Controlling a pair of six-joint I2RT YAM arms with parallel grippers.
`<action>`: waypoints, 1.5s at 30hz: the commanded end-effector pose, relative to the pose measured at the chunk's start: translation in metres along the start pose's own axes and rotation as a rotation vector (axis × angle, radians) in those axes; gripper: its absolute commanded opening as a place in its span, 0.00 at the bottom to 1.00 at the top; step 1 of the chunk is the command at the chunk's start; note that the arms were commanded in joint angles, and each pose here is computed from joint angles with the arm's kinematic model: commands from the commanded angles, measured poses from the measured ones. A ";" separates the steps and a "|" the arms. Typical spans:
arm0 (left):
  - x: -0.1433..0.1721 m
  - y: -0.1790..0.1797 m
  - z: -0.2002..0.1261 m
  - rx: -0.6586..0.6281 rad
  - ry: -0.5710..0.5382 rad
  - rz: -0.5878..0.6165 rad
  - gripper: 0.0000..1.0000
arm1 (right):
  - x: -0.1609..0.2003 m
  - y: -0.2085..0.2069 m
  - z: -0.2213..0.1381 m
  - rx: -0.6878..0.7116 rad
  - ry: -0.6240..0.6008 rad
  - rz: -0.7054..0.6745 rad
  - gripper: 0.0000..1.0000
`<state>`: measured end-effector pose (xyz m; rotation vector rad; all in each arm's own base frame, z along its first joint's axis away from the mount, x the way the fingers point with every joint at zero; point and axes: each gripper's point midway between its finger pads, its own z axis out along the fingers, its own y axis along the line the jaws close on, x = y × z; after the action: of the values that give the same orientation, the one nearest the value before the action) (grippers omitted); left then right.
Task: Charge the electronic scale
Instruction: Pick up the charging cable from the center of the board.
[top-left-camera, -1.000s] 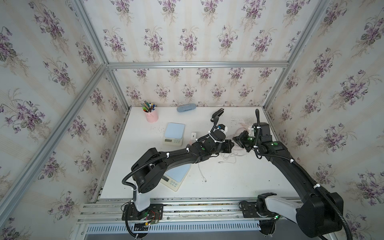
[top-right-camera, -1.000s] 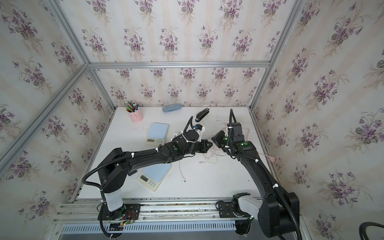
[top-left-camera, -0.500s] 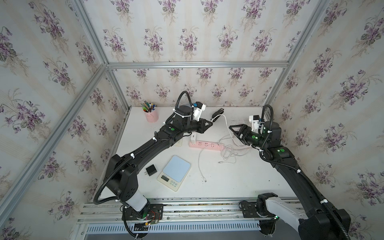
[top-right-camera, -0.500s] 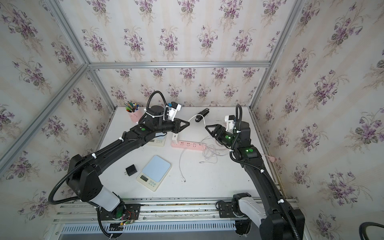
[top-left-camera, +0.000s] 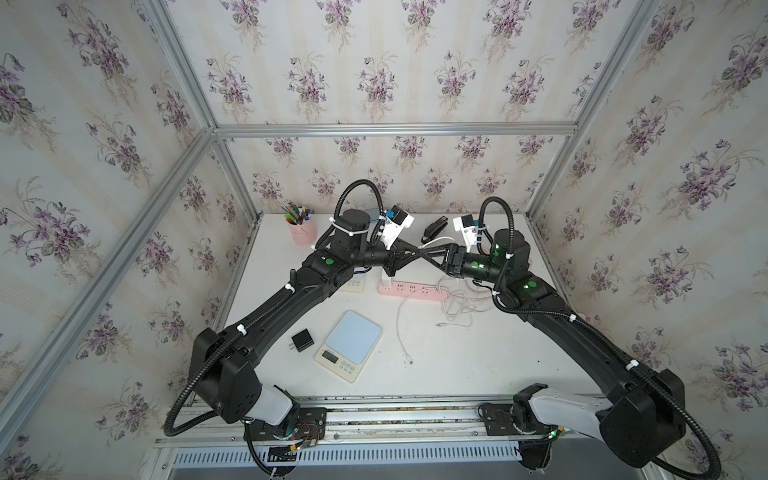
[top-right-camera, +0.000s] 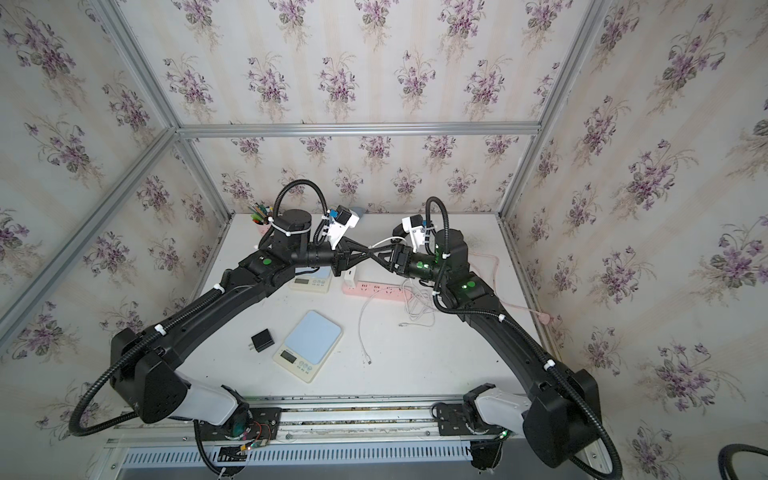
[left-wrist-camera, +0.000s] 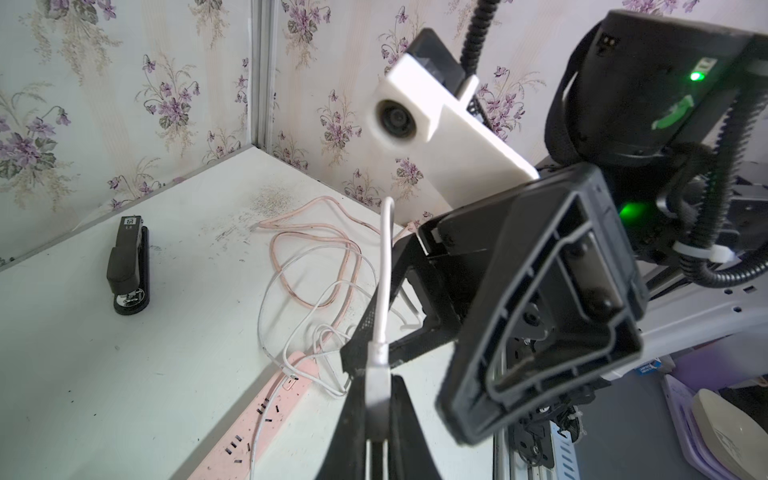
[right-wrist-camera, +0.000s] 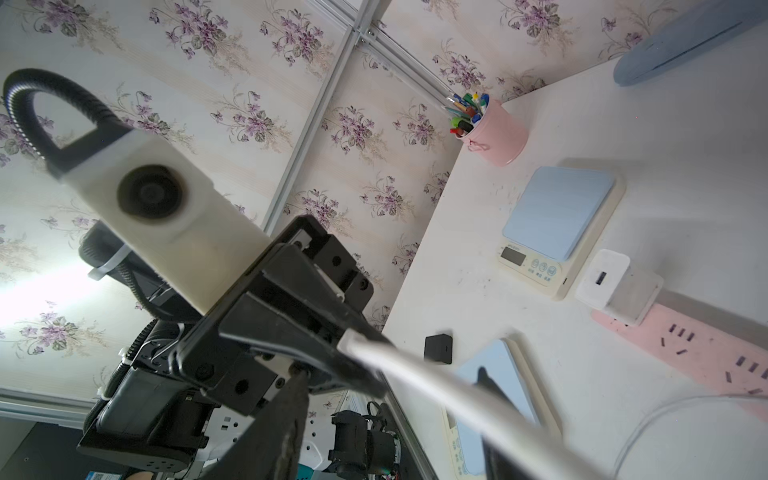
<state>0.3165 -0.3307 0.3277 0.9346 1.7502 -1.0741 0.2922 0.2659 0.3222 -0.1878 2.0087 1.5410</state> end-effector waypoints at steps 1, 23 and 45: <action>-0.001 -0.007 -0.002 0.035 -0.001 0.049 0.02 | -0.012 0.015 0.001 -0.040 -0.029 -0.026 0.62; 0.006 0.006 -0.028 -0.121 0.010 0.124 0.54 | -0.018 -0.004 0.009 0.085 0.010 -0.109 0.00; 0.020 0.014 -0.003 -0.096 0.010 0.062 0.06 | -0.024 0.007 0.015 0.039 0.029 -0.056 0.00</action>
<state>0.3165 -0.3206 0.2982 0.9395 1.7883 -0.9792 0.3161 0.2746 0.3260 -0.2427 2.0757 1.4331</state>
